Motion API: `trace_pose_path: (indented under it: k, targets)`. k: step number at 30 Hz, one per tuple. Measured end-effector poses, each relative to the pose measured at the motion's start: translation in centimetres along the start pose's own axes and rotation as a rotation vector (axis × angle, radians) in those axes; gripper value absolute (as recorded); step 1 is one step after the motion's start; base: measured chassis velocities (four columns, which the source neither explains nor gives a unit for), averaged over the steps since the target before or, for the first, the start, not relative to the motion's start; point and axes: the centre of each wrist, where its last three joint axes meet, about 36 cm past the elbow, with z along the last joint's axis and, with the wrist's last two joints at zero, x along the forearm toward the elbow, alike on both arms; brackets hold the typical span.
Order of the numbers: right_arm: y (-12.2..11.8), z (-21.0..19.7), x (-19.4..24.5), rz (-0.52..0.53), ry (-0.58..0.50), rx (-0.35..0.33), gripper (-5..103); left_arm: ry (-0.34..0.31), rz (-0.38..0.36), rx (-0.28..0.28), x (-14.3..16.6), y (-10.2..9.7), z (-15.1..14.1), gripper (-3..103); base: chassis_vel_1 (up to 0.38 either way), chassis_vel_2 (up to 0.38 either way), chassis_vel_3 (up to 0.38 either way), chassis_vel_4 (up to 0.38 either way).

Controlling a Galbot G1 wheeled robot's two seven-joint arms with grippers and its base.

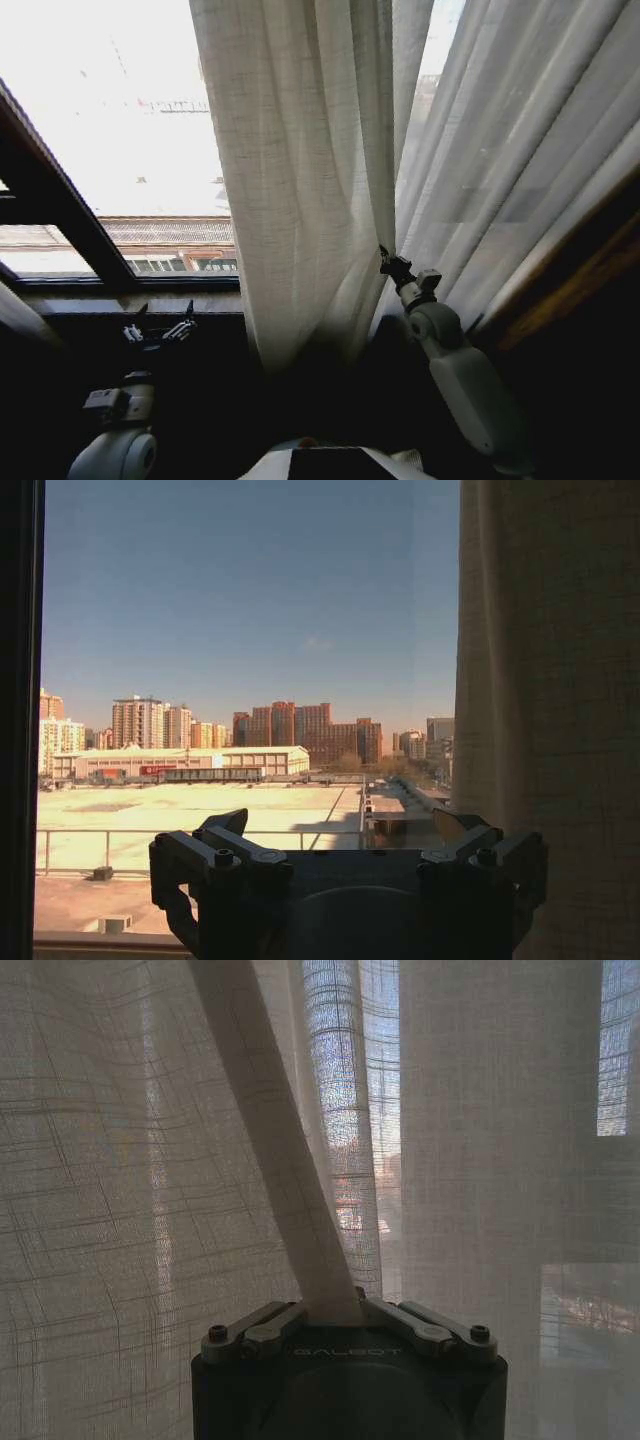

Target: Open the curtains by pulling them apart, changing their state from closed to fully open.

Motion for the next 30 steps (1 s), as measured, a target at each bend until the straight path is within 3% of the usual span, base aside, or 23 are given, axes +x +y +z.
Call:
trace_pose_path:
  k: [13, 19, 30]
  targets:
    - [0.03, 0.08, 0.26, 0.003, 0.001, 0.003, 0, -0.004, 0.004, 0.007, -0.13, -0.19, 0.02, 100, -0.351, -0.363, 0.339, 0.36]
    - [0.02, 0.7, 0.07, 0.019, 0.0, 0.048, 0, -0.002, -0.002, 0.011, -0.03, -0.2, 0.23, 100, -0.276, -0.291, 0.302, 0.284]
    - [-0.27, 0.92, 0.19, 0.026, -0.001, 0.051, 0, -0.005, -0.007, 0.016, 0.21, -0.56, 0.16, 100, -0.023, -0.032, 0.027, 0.017]
